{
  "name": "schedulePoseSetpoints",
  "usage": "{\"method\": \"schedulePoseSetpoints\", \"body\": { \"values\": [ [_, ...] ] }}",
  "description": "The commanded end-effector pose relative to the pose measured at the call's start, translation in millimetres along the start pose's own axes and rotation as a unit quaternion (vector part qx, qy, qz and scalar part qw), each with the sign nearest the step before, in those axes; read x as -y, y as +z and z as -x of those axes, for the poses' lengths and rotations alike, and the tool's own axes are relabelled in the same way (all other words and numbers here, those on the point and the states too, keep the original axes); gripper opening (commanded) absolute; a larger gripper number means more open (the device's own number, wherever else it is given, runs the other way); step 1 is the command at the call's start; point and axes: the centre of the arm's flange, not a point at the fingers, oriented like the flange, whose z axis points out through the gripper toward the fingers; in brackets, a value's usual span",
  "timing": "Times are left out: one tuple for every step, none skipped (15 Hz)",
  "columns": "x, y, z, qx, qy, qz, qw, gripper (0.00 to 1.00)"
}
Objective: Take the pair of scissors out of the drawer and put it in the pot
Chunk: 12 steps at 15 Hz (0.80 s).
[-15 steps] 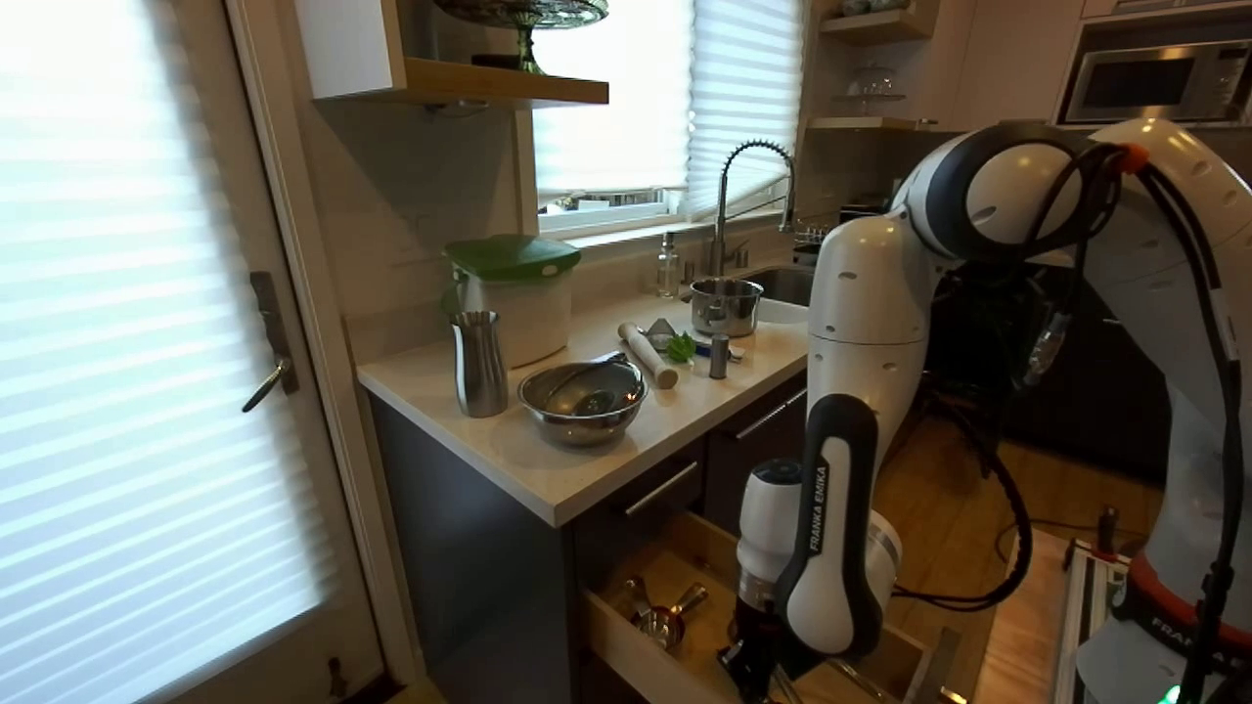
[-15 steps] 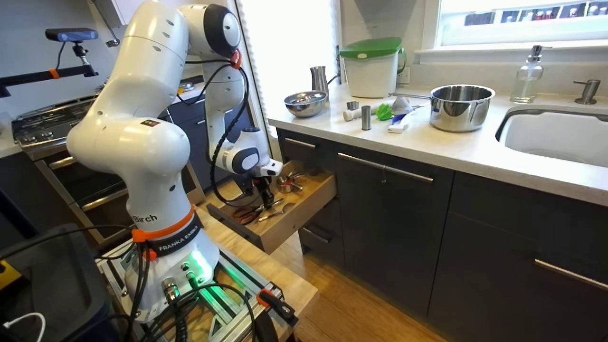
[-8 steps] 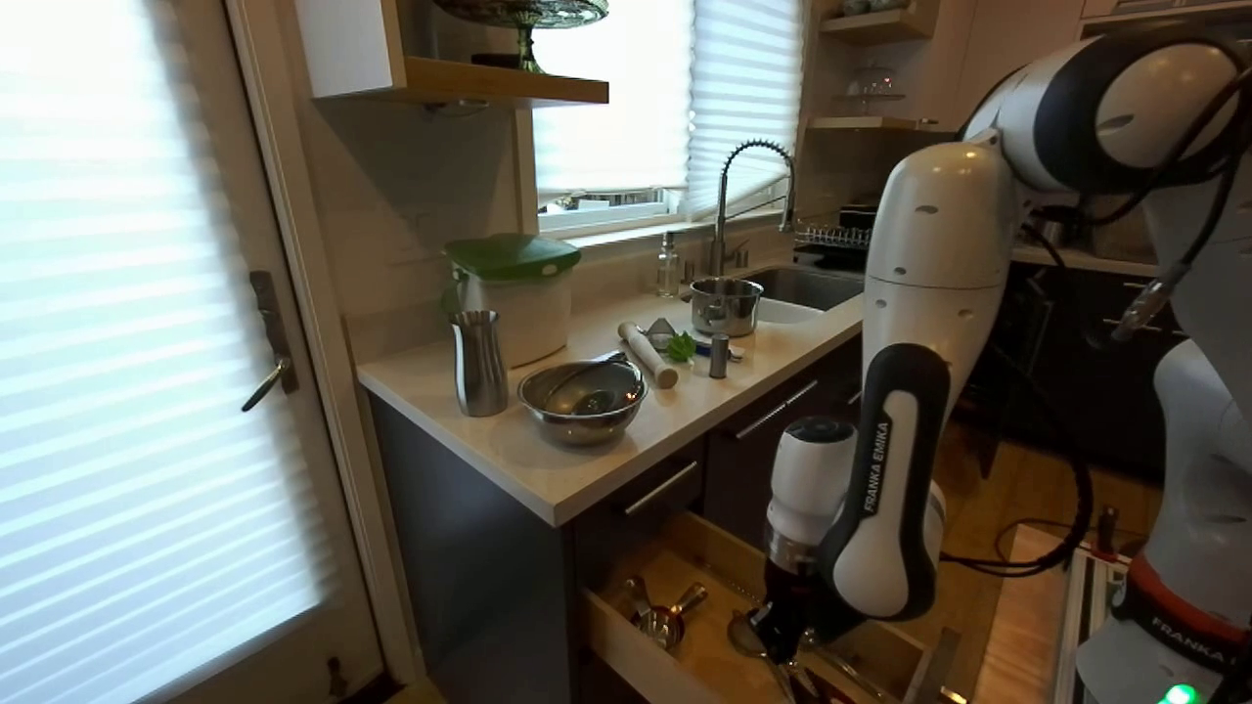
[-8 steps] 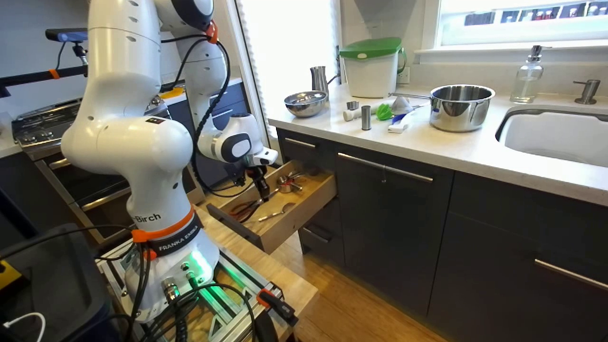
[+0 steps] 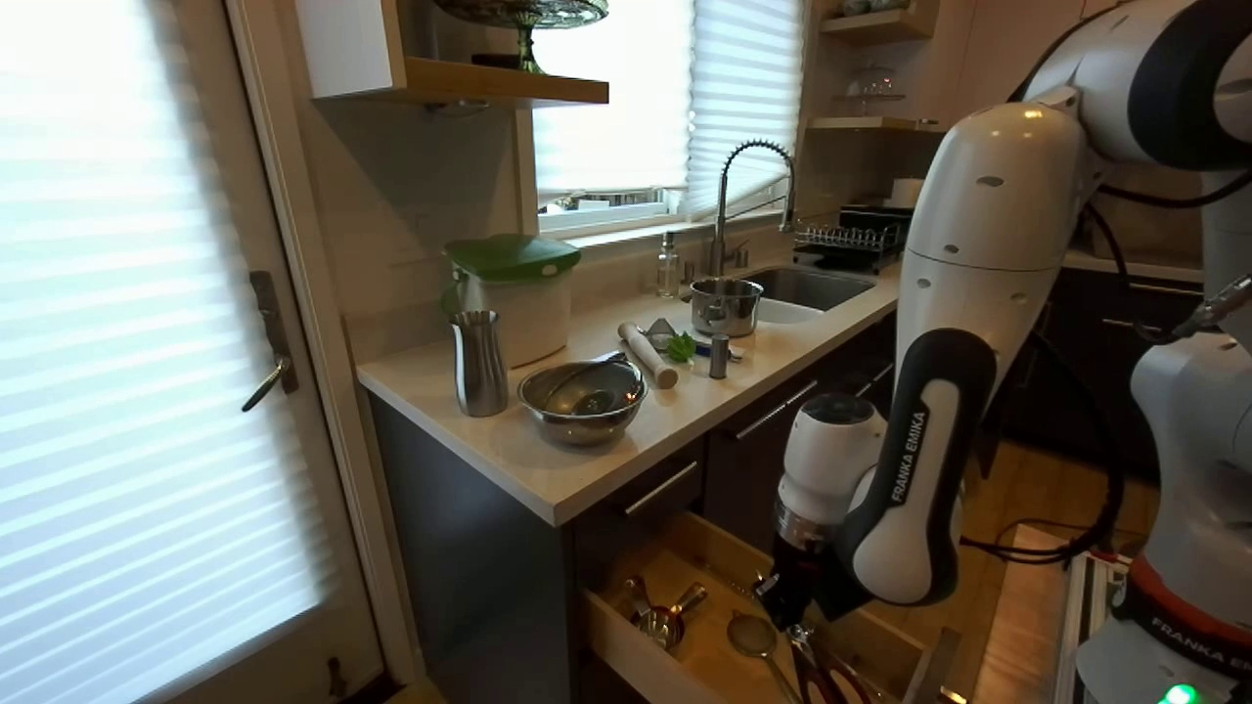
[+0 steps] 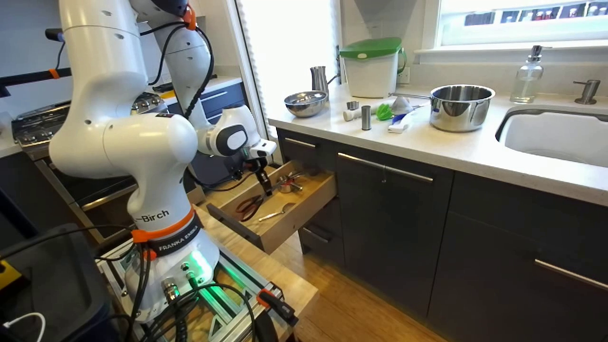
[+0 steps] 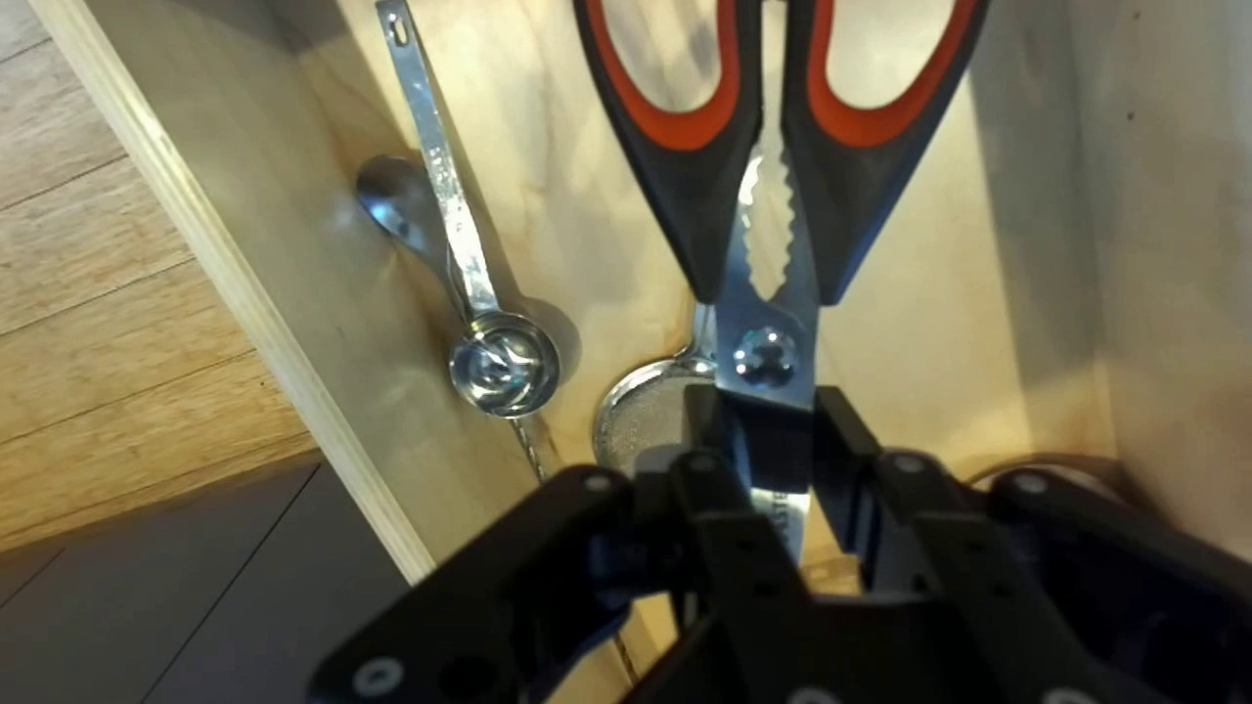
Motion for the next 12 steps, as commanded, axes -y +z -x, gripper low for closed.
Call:
{"method": "schedulePoseSetpoints", "body": {
  "values": [
    [-8.5, -22.4, -0.8, -0.039, 0.021, -0.004, 0.999, 0.06],
    [-12.2, -34.1, -2.6, -0.057, 0.031, 0.0, 0.9979, 0.06],
    [-16.8, -46.9, -4.7, -0.075, 0.042, 0.003, 0.9963, 0.06],
    [-20.0, -58.2, -6.5, -0.092, 0.055, 0.007, 0.9942, 0.06],
    [-21.8, -69.1, -6.7, -0.111, 0.069, 0.01, 0.9914, 0.06],
    [-22.6, -79.1, -6.5, -0.127, 0.082, 0.013, 0.9885, 0.06],
    [-21.5, -87.0, -4.7, -0.146, 0.098, 0.014, 0.9843, 0.06],
    [-19.0, -93.4, -3.5, -0.164, 0.115, 0.014, 0.9798, 0.06],
    [-17.6, -99.7, -4.8, -0.18, 0.128, 0.015, 0.9752, 0.06],
    [-18.2, -108.7, -4.7, -0.201, 0.145, 0.016, 0.9686, 0.06],
    [-20.0, -116.8, -2.9, -0.216, 0.158, 0.015, 0.9635, 0.06],
    [-22.1, -123.0, -2.5, -0.229, 0.169, 0.013, 0.9584, 0.06]
  ]
}}
